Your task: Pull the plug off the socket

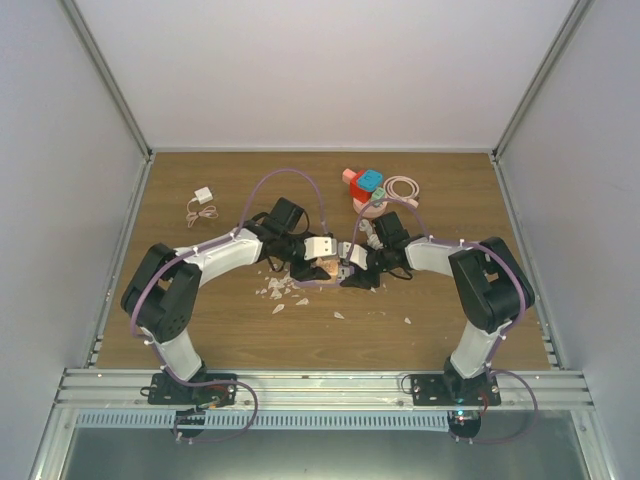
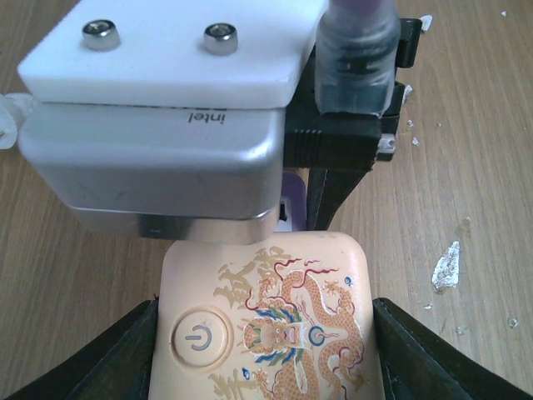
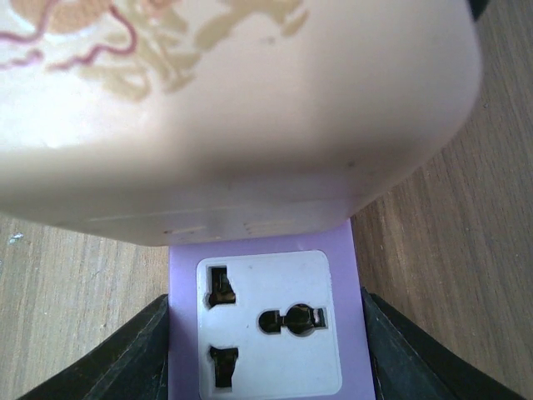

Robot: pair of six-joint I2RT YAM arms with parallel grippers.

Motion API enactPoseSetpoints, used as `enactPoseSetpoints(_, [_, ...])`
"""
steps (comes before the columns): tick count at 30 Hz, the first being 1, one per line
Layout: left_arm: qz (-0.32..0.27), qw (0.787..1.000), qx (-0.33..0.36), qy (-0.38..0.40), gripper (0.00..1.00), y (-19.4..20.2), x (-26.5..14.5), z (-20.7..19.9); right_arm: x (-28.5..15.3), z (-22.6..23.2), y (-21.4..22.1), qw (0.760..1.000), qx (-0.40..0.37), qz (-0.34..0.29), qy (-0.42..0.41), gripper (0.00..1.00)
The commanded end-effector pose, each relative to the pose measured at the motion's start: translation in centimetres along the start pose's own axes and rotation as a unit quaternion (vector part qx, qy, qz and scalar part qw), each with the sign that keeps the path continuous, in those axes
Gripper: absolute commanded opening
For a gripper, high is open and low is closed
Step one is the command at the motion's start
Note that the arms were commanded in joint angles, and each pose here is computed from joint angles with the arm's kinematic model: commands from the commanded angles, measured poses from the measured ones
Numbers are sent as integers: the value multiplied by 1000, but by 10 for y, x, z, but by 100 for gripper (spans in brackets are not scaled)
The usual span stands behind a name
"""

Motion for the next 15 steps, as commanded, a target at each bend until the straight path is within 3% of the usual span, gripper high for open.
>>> enactPoseSetpoints(1, [-15, 998, 46, -34, 22, -28, -11, 7, 6, -4, 14, 999, 21, 41, 13, 24])
enactPoseSetpoints(5, [-11, 998, 57, -38, 22, -28, -23, 6, 7, -4, 14, 999, 23, 44, 12, 24])
enactPoseSetpoints(15, [-77, 997, 9, 4, 22, -17, -36, 11, 8, -5, 15, 999, 25, 47, 11, 23])
Point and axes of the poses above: each gripper's point midway between its finger pads, its own x axis out along the fingers, its own z axis along the line the jaws close on, y = z × x, the point moved 10 cm from there along -x, back along the fingers, and after that the axes turned 4 degrees about x, right-handed, at the moved point
